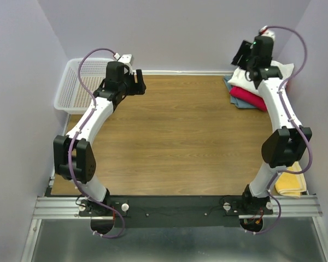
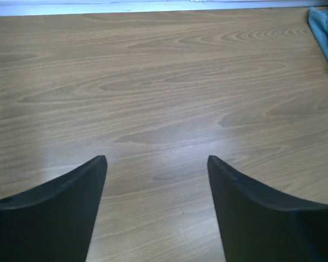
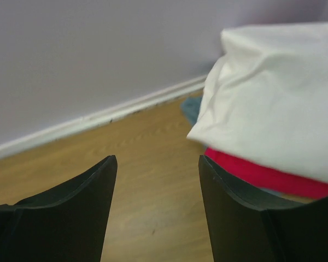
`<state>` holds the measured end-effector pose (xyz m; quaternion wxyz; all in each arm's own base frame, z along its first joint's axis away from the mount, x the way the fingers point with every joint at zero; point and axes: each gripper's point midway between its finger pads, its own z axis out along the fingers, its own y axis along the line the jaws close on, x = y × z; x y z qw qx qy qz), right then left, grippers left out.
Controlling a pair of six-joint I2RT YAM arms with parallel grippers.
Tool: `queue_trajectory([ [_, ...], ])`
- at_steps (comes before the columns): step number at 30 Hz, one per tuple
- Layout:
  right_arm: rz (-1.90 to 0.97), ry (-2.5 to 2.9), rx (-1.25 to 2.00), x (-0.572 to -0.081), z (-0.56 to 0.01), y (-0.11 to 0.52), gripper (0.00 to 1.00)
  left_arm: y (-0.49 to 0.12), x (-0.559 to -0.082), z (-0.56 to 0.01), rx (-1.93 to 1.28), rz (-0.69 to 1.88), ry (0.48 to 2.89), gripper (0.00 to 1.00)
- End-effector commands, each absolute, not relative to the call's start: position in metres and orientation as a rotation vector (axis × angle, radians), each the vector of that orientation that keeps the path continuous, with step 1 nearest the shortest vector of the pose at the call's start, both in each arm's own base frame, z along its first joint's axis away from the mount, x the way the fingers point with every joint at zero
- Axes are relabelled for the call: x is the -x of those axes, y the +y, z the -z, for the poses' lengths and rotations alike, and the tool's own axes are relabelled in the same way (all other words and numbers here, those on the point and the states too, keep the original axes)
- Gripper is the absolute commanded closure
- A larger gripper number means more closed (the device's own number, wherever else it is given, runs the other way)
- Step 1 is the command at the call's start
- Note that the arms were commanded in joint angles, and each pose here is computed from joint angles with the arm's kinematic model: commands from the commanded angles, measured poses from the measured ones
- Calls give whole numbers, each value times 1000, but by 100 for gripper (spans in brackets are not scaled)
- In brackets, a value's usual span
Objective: Fold and stack the t-shirts
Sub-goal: Reset both grippers
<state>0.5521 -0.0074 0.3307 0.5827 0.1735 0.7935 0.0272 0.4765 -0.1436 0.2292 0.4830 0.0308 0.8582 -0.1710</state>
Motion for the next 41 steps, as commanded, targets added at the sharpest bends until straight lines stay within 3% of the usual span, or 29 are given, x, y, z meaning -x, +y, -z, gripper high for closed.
queue_trajectory([
  [1,-178,2034,-222,-510,-288,60,28,-146,-463,-263,-106,430,1962,4],
  [10,-249,2264,-35,-429,-205,137,14,-148,-442,-269,-114,383,1929,4],
  [18,-262,2324,54,-388,-177,174,1,-146,-427,-277,-119,358,1877,4],
  [41,-229,2316,117,-374,-174,201,0,-139,-396,-256,-125,285,1932,3],
])
